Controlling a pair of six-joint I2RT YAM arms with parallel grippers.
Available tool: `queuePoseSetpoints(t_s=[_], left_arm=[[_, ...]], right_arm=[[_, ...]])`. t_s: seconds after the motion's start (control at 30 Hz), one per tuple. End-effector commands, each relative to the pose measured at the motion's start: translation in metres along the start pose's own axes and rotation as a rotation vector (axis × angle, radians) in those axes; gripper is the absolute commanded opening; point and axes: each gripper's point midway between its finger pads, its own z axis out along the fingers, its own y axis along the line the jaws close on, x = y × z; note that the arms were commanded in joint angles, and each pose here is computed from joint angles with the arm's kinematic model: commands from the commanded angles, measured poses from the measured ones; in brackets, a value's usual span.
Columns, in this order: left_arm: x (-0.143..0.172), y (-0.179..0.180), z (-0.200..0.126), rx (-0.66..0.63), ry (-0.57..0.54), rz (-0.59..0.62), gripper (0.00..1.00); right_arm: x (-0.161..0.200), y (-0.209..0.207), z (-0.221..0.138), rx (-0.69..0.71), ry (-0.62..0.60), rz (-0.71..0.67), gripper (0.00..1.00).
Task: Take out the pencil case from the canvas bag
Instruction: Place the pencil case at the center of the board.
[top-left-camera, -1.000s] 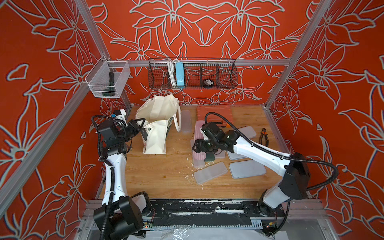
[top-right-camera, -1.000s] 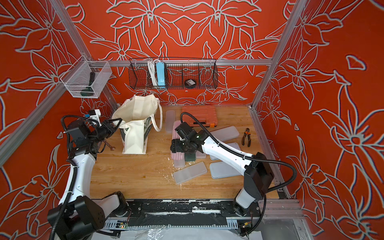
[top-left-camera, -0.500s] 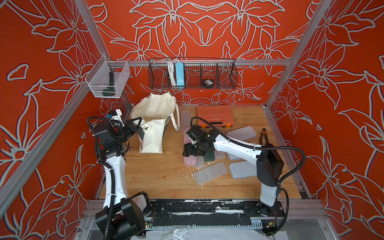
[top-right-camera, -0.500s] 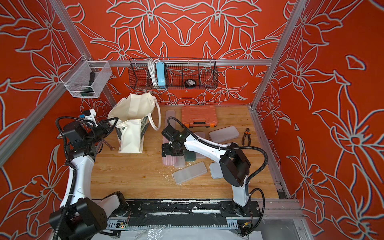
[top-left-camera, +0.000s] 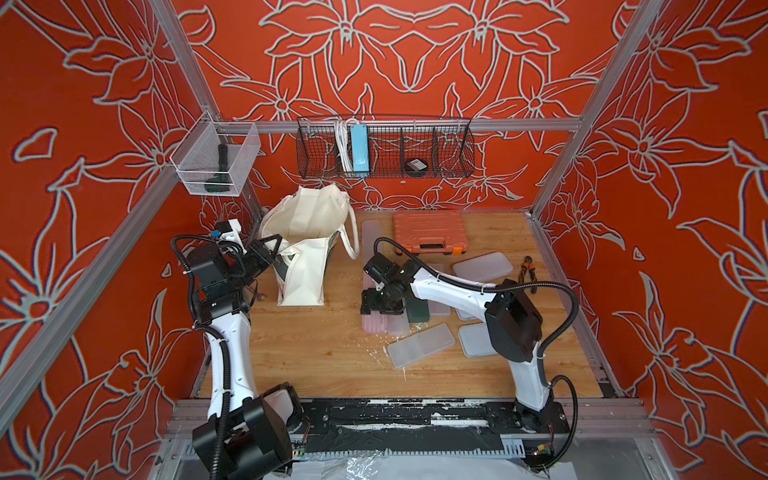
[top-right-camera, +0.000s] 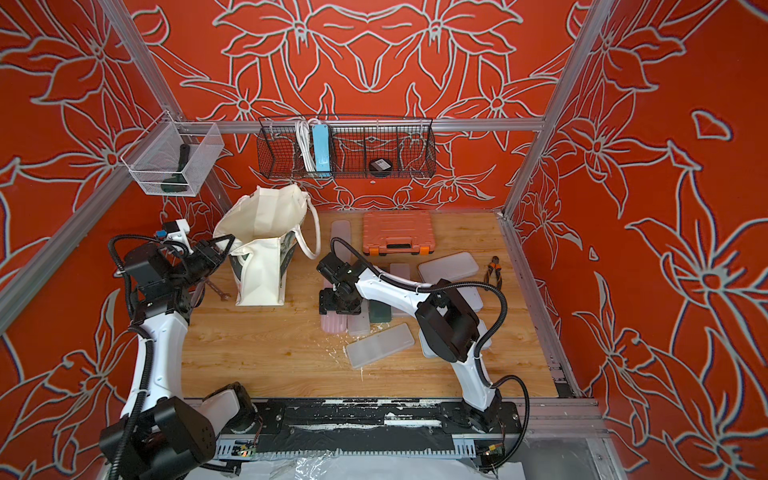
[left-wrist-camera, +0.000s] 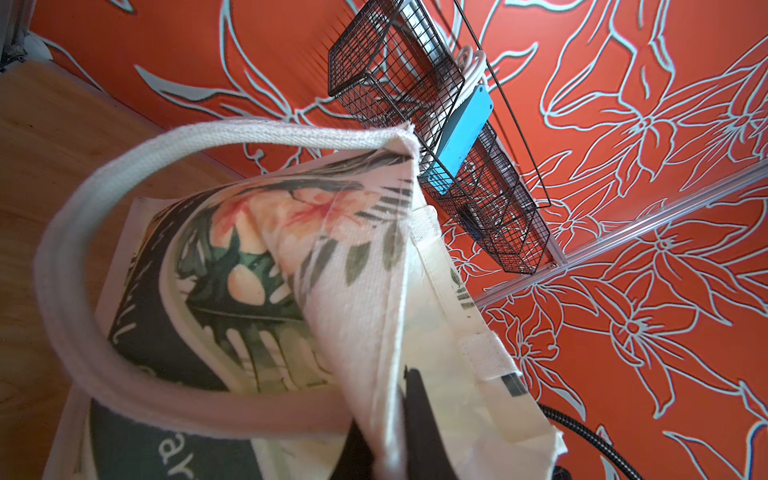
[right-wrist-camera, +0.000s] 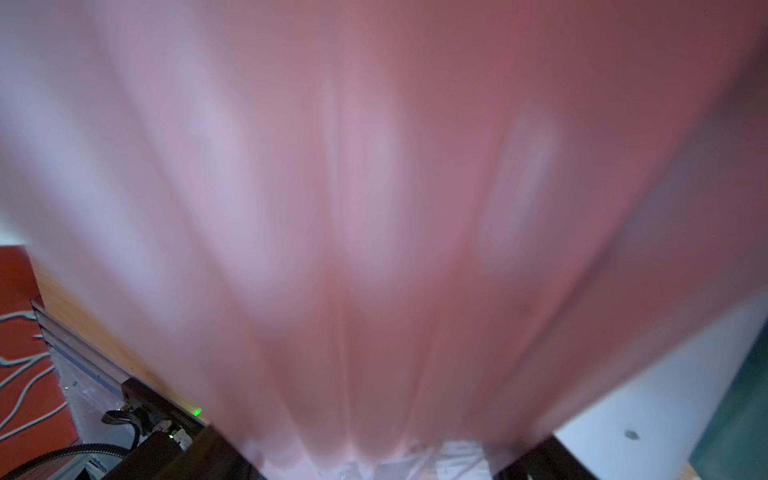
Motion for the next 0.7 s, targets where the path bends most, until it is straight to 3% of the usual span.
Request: queuePoseSetpoints(t_s=[0.0, 0.4, 0.67], left_arm=[[-0.011, -0.019, -0.005, 0.057, -0.04, 0.069, 0.0], [-0.014, -0.016, -0.007, 0.052, -0.072, 0.049, 0.0], [-0.013, -0.016, -0.009, 0.058, -0.081, 0.042, 0.0]], right_arm=[[0.0, 0.013, 0.007, -0.017, 0.015, 0.015, 0.56], [0.005, 0.0, 0.025, 0.062, 0.058, 0.027, 0.59], [0.003, -0.002, 0.038, 0.089, 0.073, 0.023, 0.72]])
